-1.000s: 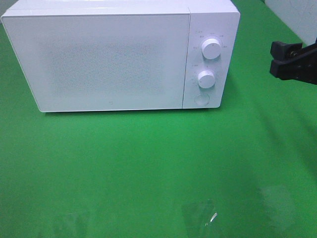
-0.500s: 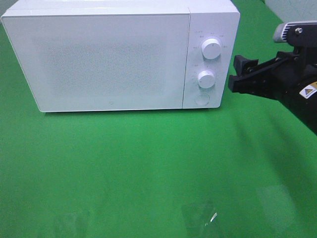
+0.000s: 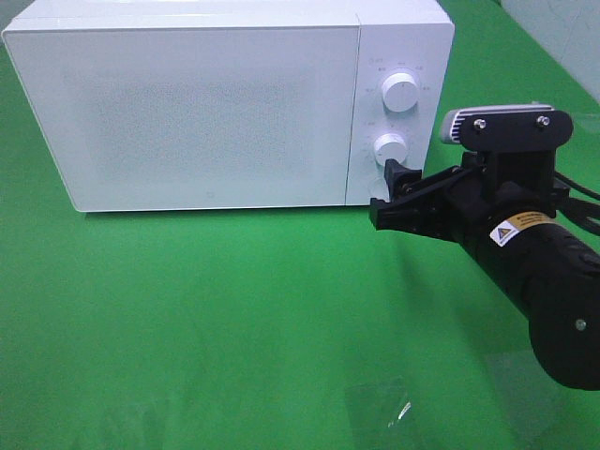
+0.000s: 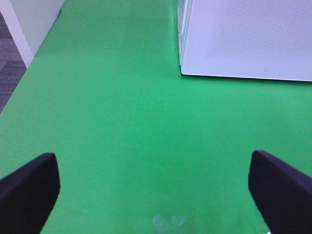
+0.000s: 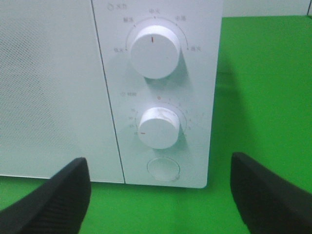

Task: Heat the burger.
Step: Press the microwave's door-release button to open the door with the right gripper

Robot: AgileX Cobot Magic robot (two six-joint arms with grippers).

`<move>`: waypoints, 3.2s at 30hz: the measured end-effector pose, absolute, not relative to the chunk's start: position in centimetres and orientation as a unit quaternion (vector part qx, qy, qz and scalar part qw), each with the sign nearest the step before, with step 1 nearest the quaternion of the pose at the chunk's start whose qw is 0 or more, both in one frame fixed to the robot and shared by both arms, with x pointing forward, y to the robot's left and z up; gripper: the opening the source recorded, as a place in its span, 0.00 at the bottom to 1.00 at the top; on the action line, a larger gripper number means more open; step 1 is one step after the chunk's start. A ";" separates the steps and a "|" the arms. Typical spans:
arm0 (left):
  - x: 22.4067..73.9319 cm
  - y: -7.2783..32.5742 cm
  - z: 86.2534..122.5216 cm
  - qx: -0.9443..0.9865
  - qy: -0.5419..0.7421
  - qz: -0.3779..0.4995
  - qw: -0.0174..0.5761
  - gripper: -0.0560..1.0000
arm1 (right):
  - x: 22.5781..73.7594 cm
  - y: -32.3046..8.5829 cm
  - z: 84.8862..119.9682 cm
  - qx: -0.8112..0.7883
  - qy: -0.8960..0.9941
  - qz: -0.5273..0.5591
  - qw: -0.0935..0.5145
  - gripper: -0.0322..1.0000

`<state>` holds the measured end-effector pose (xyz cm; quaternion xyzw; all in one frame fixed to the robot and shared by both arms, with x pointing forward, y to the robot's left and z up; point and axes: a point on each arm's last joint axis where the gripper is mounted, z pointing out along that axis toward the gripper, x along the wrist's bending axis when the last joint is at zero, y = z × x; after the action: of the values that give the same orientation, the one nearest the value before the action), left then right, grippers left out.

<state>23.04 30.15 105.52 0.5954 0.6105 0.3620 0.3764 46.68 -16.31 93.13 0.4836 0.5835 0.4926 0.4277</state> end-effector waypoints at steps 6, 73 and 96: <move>23.0 30.1 105.5 0.595 0.610 0.362 0.376 0.99 | 46.7 -16.5 92.9 0.543 0.530 0.524 0.387 0.73; 23.0 30.1 105.5 0.595 0.610 0.362 0.376 0.99 | 54.6 -14.8 87.7 0.804 0.072 0.590 -0.027 0.03; 23.0 30.1 105.5 0.595 0.610 0.362 0.376 0.99 | 56.5 -14.0 85.4 0.811 0.068 0.580 -0.021 0.03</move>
<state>23.04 30.15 105.52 0.5954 0.6105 0.3620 0.3764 56.47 -14.04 85.37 0.8112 0.0683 0.5804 -0.0213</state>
